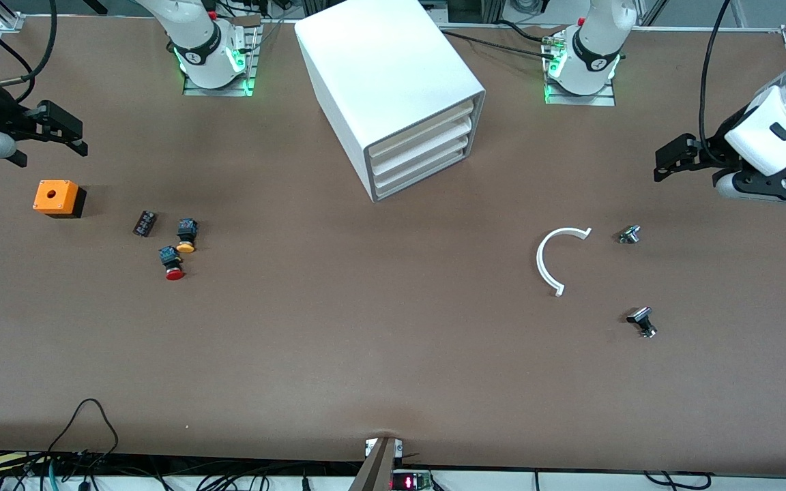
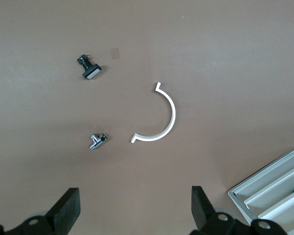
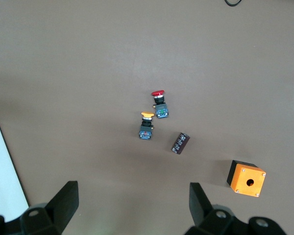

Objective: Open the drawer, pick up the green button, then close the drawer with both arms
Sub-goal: 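Move the left gripper toward the white cabinet's bottom drawer front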

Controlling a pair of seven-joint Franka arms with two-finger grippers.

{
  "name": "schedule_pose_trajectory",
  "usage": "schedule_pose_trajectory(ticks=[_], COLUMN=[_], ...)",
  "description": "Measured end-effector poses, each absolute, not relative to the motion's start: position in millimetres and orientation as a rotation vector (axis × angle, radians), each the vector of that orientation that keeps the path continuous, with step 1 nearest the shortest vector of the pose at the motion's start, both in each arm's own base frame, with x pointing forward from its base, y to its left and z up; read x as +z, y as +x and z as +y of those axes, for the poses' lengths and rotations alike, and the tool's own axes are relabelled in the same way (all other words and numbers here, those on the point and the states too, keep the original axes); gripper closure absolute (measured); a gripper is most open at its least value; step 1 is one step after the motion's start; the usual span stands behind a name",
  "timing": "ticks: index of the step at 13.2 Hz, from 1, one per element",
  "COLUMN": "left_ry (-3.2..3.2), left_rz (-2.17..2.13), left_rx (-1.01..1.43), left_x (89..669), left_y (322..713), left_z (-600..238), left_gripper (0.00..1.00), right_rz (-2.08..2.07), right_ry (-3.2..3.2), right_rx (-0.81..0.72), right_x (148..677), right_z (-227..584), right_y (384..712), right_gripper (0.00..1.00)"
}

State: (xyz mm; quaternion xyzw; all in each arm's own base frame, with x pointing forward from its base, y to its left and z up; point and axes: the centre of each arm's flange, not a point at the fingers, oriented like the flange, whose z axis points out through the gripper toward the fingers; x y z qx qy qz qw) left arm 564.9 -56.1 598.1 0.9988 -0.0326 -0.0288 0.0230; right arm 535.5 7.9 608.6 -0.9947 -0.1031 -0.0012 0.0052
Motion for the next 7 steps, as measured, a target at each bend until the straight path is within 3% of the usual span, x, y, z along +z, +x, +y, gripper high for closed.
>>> schedule_pose_trajectory(ticks=[7], left_ry=[3.081], left_rz=[-0.149], left_rx=[-0.139], left_x=[583.8], left_y=[564.2], left_z=[-103.5], left_gripper=[0.0], right_rz=[-0.32], right_ry=[-3.115], right_rx=[-0.008], right_x=[608.6], right_z=[7.1], right_y=[535.9], right_gripper=[0.0])
